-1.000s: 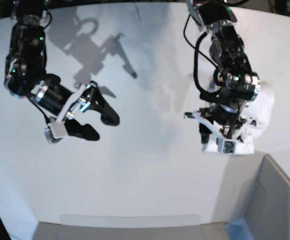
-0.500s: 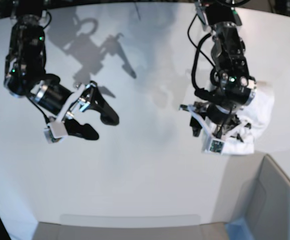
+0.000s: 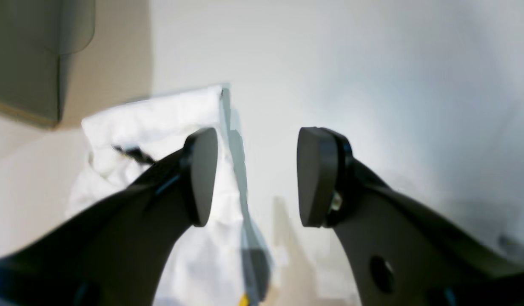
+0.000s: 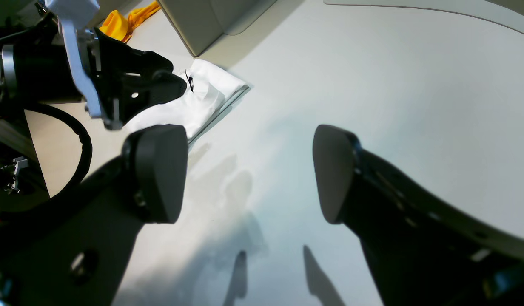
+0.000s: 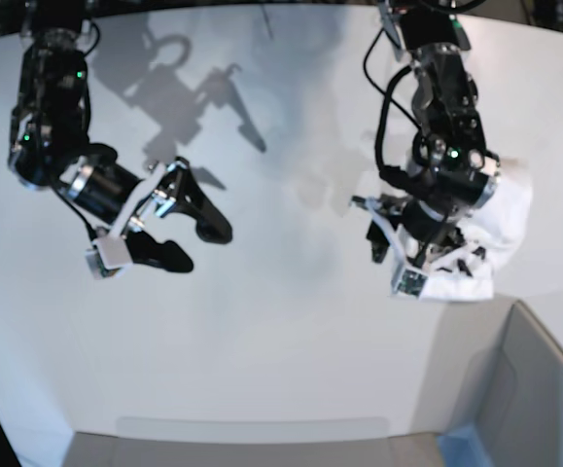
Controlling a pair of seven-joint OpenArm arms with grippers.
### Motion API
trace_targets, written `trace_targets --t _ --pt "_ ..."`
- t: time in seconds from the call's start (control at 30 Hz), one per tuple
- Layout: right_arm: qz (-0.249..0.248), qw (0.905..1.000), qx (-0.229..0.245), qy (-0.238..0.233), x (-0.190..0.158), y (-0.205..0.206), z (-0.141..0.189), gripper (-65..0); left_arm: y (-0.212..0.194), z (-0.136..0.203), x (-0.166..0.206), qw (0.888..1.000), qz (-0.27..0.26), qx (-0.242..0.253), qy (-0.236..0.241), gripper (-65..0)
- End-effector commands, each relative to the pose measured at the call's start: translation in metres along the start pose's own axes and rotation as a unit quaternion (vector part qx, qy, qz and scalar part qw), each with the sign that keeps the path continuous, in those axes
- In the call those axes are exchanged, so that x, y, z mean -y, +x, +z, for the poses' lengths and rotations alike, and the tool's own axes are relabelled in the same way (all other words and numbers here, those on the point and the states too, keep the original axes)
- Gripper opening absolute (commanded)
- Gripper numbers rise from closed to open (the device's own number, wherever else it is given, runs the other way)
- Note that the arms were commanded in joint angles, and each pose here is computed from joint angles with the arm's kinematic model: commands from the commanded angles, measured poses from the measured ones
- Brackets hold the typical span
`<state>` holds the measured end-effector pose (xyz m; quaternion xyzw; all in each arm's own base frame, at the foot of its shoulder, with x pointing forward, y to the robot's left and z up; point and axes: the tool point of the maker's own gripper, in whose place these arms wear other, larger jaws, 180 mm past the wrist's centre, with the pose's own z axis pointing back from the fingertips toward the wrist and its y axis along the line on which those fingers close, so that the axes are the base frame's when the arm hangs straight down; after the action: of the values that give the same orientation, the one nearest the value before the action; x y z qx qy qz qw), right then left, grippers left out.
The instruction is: Layout the t-shirt on the table in an organized manner, then fold the t-shirt properly
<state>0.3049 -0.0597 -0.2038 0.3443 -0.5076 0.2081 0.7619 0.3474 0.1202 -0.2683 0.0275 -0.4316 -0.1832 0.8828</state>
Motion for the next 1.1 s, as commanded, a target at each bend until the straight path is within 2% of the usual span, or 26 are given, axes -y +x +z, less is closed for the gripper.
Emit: trace_targets --t 0.0,0.07,0.17,0.27,0.43,0.5,0.57,0.87,0.93,1.07 --pt "0.013 0.9996 0.024 0.009 -0.004 0.015 0.002 -19.7 0.014 0.004 -0.002 1.0 -0.014 0.024 0.001 -33.6" --pt "0.013 0.9996 0.024 0.009 -0.004 0.015 0.002 -19.7 0.014 0.004 0.003 0.999 -0.046 0.023 -0.011 -31.2" --pt "0.014 0.9996 0.023 0.009 -0.004 0.015 0.002 -19.7 0.015 0.004 0.004 0.998 -0.051 0.026 -0.013 -25.4" --pt "0.014 0.9996 0.023 0.009 -0.004 0.015 0.002 -19.7 0.016 0.004 0.004 0.998 -0.05 0.029 -0.014 -26.0" --pt "0.014 0.9996 0.023 0.009 -0.004 0.015 0.002 -19.7 0.02 0.008 -0.022 0.999 -0.005 0.036 0.015 -39.9" --pt "0.014 0.9996 0.023 0.009 -0.004 0.015 0.002 -19.7 0.016 0.008 -0.029 0.999 0.0 0.023 0.025 -50.8" --pt "0.013 0.9996 0.023 0.009 -0.004 0.014 0.002 -19.7 0.011 0.01 -0.037 0.999 0.007 0.006 0.034 -65.0" --pt "-0.003 1.0 0.007 0.001 -0.004 -0.002 0.009 -20.0 -0.027 0.024 -0.089 0.991 0.089 -0.032 0.097 -65.0" --pt "0.005 0.9999 -0.008 -0.009 -0.002 -0.01 0.019 -23.7 -0.045 0.029 -0.096 0.987 0.107 -0.048 0.108 -65.0" --pt "0.002 0.9985 -0.043 -0.033 0.008 -0.03 0.039 -41.4 -0.09 0.04 -0.101 0.979 0.129 -0.094 0.124 -65.0"
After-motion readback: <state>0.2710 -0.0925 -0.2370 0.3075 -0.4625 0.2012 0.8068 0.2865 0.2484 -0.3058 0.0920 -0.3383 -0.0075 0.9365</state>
